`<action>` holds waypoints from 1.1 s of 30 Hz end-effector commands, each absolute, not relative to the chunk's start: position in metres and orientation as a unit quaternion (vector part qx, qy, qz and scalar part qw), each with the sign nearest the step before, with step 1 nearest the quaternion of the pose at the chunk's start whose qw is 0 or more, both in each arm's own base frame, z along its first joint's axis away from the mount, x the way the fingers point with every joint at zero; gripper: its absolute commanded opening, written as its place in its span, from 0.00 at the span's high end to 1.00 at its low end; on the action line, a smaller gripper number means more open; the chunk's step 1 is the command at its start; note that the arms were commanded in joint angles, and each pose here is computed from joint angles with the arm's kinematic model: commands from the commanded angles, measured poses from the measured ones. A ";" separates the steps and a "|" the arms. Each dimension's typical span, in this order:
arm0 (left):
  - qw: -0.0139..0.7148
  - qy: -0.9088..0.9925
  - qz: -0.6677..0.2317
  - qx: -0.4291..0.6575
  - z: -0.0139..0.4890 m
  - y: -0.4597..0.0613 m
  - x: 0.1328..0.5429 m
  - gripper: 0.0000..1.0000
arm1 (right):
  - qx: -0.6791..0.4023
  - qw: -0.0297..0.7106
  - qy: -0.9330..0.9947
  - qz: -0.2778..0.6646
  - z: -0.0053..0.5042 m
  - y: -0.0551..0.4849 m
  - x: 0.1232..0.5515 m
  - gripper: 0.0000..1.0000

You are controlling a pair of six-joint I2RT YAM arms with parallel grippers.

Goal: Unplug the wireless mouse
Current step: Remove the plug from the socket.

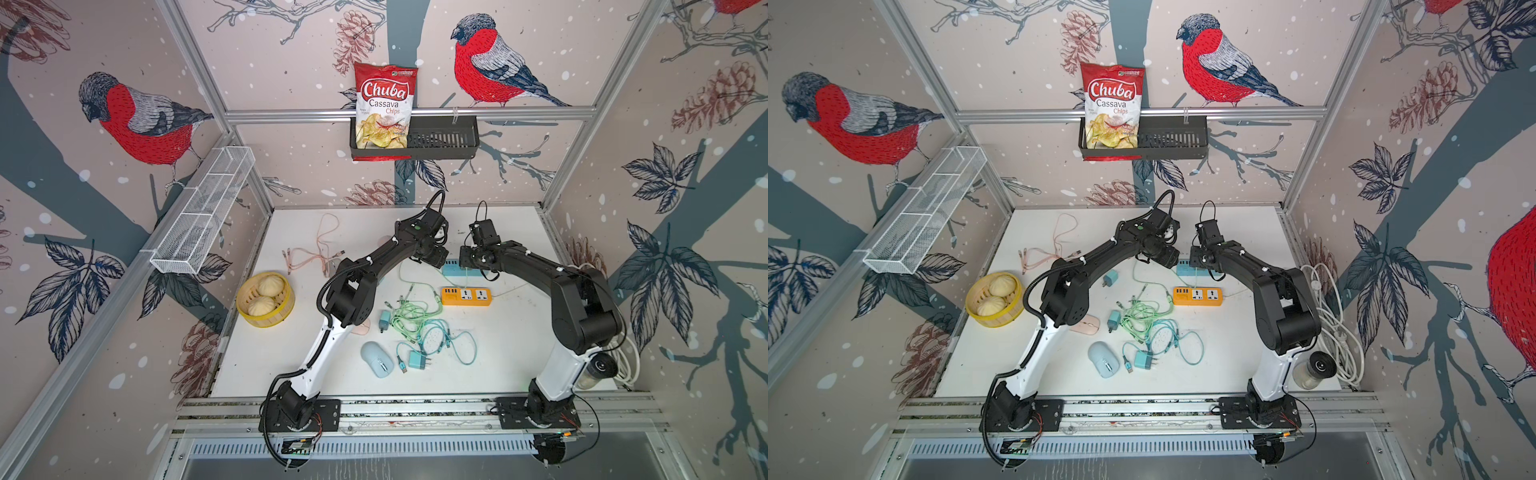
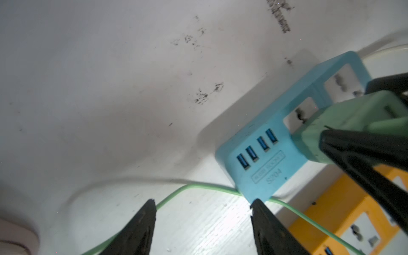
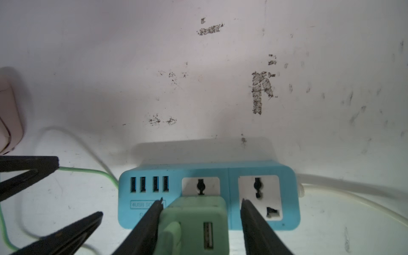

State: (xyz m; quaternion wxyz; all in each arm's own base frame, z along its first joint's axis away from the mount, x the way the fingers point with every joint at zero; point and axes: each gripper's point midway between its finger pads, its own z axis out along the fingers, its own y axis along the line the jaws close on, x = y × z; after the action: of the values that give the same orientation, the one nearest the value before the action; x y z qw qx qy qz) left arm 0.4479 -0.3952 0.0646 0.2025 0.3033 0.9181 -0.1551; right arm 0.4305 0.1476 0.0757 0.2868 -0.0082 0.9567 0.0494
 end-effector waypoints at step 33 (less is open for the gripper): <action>0.180 0.932 -0.136 0.282 0.031 -0.400 0.446 0.27 | 0.002 0.281 0.959 0.023 0.064 0.154 0.425 0.88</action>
State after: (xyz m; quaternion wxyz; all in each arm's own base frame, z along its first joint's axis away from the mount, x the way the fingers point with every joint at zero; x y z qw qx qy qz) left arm 0.4494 -0.4109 0.0471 0.1971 0.2806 0.9238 -0.1700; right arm 0.4283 0.1509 0.0670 0.2902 0.0009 0.9568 0.0171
